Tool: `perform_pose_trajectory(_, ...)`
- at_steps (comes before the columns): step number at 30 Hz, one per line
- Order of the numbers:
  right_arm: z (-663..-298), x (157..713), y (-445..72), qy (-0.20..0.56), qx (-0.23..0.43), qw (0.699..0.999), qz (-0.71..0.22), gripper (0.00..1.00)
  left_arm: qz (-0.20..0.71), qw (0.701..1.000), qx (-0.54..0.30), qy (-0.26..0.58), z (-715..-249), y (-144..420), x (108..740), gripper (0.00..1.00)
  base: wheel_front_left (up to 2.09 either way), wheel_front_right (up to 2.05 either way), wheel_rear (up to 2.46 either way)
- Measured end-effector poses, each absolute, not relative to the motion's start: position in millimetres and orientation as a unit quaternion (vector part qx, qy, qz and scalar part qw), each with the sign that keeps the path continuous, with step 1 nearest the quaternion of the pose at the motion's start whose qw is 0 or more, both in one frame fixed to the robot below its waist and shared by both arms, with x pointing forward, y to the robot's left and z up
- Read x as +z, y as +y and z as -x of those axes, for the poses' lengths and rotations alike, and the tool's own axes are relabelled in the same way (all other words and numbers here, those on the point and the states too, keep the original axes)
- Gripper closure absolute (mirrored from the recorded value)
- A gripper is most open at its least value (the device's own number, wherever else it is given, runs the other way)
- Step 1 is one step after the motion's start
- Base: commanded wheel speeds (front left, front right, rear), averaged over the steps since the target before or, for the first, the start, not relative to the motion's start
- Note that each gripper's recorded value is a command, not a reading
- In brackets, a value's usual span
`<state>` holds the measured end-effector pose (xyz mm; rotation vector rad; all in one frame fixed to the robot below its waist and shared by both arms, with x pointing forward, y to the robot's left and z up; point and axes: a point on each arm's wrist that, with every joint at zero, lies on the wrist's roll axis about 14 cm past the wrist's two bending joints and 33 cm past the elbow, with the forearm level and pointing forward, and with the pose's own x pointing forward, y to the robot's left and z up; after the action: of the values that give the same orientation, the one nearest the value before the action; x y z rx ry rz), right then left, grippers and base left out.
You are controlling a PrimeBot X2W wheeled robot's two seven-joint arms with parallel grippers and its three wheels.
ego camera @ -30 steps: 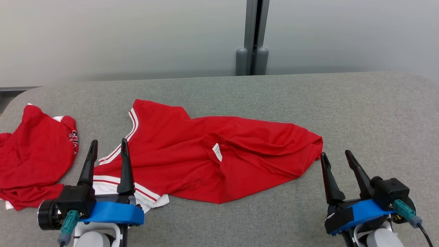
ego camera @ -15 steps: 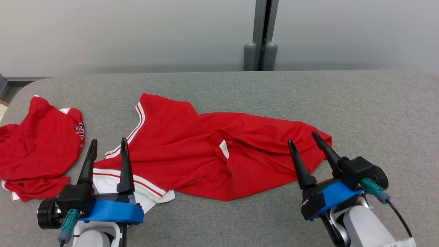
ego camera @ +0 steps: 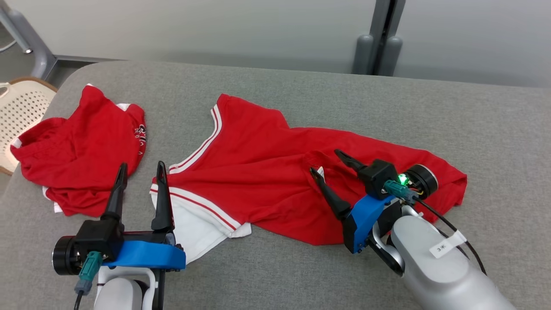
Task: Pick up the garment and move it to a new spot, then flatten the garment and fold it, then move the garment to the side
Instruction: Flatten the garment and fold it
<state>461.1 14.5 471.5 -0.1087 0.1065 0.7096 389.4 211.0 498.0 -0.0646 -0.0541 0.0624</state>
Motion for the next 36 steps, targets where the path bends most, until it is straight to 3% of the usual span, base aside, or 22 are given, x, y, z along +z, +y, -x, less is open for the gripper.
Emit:
perform_pose_trajectory(7,-466,431,30,0.124,0.377,0.913,0.092,0.0,0.041,0.998,0.054,-0.018,-385,222,493,0.0,0.0,0.0,0.0)
perform_pose_trajectory(20,-486,388,12,0.223,0.36,0.891,0.164,0.01,0.047,0.997,0.068,-0.012,-382,227,490,0.0,0.0,0.0,0.0)
perform_pose_trajectory(21,-485,385,11,0.228,0.359,0.89,0.163,0.69,0.047,0.996,0.07,-0.012,-382,228,490,0.0,0.0,0.0,0.0)
perform_pose_trajectory(22,-485,385,12,0.229,0.359,0.89,0.162,1.0,0.047,0.996,0.071,-0.012,-382,228,490,0.0,0.0,0.0,0.0)
perform_pose_trajectory(36,-492,445,-23,0.126,0.303,0.944,0.045,1.0,0.061,0.997,0.049,-0.005,-378,210,484,0.0,0.0,0.0,0.0)
